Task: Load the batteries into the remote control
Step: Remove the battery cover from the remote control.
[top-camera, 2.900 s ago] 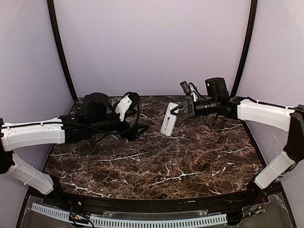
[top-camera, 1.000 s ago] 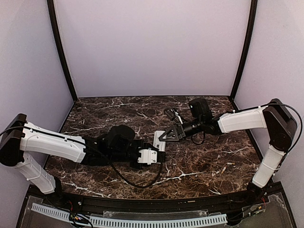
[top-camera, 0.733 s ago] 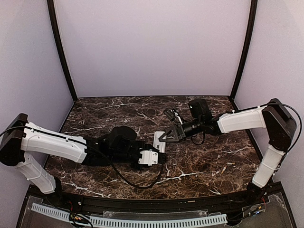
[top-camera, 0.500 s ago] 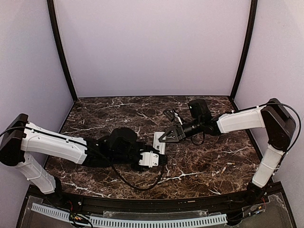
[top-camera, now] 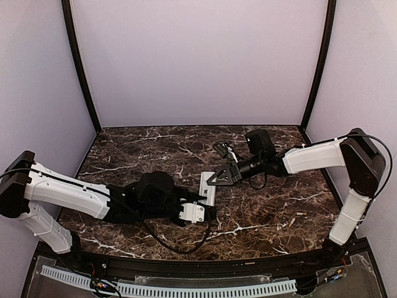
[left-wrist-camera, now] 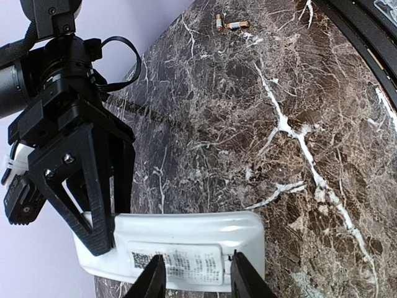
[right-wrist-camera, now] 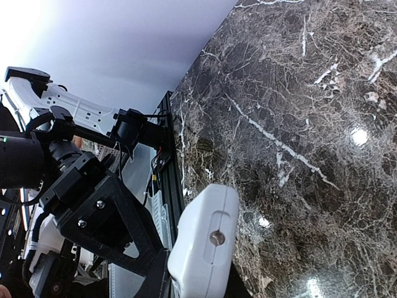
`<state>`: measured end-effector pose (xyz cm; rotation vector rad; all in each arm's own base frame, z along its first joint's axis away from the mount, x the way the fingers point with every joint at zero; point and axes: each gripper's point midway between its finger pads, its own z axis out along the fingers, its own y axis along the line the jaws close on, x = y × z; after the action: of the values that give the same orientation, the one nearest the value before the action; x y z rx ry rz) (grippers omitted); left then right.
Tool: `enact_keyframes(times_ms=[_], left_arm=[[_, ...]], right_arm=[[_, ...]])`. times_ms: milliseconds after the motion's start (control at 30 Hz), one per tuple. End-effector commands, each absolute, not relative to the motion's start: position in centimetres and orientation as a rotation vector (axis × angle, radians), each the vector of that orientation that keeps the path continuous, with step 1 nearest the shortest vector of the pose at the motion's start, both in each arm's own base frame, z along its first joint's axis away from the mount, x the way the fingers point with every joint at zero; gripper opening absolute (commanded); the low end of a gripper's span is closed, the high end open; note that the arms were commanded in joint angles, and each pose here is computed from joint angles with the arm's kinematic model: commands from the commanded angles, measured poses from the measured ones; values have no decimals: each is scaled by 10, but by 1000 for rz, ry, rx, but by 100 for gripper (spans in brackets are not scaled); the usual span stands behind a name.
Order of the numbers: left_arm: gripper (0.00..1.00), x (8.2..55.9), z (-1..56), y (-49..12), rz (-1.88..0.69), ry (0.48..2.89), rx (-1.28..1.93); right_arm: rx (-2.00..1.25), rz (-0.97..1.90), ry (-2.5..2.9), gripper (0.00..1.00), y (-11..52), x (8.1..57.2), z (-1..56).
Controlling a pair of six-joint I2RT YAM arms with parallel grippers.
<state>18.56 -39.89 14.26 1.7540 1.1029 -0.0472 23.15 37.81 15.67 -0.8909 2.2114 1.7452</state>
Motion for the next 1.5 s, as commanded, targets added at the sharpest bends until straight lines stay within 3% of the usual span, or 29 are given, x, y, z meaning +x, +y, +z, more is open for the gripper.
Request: enact_keyframes(times_ms=[0,267,700,1133,1367,1467], left_arm=[[36,198,183,-394,16,1061,1616],[35,197,184,-392,25,1060,1618],[35,203,137,-388,79,1127,1689],[36,218,117,-378,95,1203,1641],[39,235,122,-360,74,1316,1519],[45,244,134,-353,27,1402,1397]], right_arm=[[-898,1777,2256,0,377,225,151],[-861,1747,2257,0,370,236,153],[-773,1720,2226,0,362,259,163],[-699,1707,2255,0,356,278,142],[-668,1678,2257,0,343,287,137],[-678,1669,2251,0,338,285,138]])
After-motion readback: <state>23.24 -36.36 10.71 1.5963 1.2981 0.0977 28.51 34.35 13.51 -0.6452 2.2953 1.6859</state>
